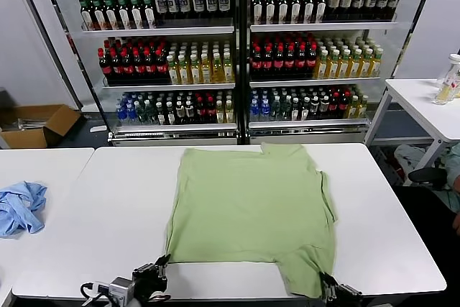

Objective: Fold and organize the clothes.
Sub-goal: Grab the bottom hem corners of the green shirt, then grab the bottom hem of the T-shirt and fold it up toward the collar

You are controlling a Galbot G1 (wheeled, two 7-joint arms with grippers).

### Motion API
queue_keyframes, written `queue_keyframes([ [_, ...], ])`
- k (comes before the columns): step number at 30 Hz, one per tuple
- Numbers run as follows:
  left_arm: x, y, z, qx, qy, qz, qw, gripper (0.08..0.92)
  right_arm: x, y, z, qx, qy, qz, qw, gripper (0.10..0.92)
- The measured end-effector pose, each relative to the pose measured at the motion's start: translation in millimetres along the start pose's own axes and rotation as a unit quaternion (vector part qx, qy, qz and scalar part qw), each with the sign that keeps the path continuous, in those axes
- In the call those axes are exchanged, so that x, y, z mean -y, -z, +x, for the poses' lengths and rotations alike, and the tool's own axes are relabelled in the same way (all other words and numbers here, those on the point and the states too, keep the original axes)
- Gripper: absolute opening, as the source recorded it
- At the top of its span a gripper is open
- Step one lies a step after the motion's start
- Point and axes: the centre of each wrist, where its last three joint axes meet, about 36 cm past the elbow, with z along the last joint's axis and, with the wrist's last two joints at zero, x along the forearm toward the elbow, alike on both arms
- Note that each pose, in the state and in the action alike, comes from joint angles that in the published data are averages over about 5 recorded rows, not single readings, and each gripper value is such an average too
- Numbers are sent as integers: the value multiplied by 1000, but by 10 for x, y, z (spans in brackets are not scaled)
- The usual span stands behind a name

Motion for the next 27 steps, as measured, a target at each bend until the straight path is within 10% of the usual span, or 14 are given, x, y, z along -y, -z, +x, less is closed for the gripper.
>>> queue_keyframes([
  [19,-56,35,576,-13,11,-13,1000,83,-68,326,247,20,26,7,999,107],
  [27,-157,179,527,22,1,-5,1000,83,11,585,-16,59,22,12,998,107],
])
